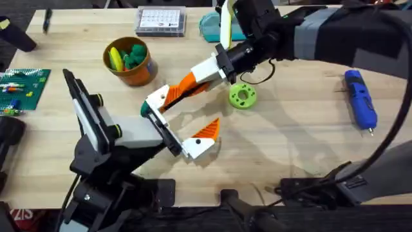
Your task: Pick up the gripper from the table and insert it into the empty holder that is missing its gripper. Then pick up a screw, insert it into the mounting hole, and use the screwdriver to tighten it. Finally, clean up the table by picking up the vegetable and placing it into the bucket.
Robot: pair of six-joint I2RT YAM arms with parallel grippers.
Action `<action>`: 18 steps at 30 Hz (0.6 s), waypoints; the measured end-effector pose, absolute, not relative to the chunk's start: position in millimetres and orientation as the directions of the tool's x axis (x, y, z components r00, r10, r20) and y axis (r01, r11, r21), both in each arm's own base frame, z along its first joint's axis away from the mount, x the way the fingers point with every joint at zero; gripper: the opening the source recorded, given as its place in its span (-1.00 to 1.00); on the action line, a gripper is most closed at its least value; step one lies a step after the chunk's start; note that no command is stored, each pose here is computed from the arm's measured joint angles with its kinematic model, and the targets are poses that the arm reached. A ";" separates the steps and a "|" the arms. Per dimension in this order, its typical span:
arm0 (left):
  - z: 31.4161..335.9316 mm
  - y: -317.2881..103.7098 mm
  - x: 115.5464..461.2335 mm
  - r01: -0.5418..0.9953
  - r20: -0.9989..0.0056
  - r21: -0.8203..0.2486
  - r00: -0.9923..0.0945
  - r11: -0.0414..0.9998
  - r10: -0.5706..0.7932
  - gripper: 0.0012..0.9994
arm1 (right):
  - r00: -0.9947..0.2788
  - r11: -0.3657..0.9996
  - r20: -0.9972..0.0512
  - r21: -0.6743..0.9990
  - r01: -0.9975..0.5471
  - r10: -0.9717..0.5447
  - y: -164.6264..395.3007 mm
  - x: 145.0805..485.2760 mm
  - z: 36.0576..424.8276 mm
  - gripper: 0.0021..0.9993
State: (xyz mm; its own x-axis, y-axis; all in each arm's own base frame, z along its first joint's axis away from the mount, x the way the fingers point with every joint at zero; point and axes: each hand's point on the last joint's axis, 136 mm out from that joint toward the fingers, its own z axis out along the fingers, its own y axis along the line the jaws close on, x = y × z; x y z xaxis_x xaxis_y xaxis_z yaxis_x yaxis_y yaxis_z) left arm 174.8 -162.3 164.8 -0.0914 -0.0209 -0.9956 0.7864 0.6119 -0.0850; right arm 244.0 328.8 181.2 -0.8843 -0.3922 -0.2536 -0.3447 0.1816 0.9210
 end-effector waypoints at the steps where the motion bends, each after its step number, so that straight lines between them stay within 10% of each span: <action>1: 164.8 -162.3 174.8 0.786 -0.996 -0.085 -0.092 0.612 -0.021 0.98 | -0.884 0.182 -0.254 0.921 -0.345 -0.392 328.8 244.0 181.1 -0.97; 18: 164.5 -160.8 176.6 0.778 -0.995 -0.090 -0.096 0.622 -0.024 0.98 | -0.883 0.151 -0.256 0.929 -0.337 -0.393 334.4 248.5 178.3 -0.97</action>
State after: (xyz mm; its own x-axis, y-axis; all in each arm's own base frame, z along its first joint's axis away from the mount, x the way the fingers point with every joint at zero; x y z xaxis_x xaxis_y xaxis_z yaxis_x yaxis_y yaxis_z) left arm 176.6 -160.8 164.5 -0.0957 -0.0242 -0.9951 0.7776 0.6223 -0.0899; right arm 248.5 334.4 178.3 -0.8831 -0.3930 -0.2562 -0.3368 0.1507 0.9294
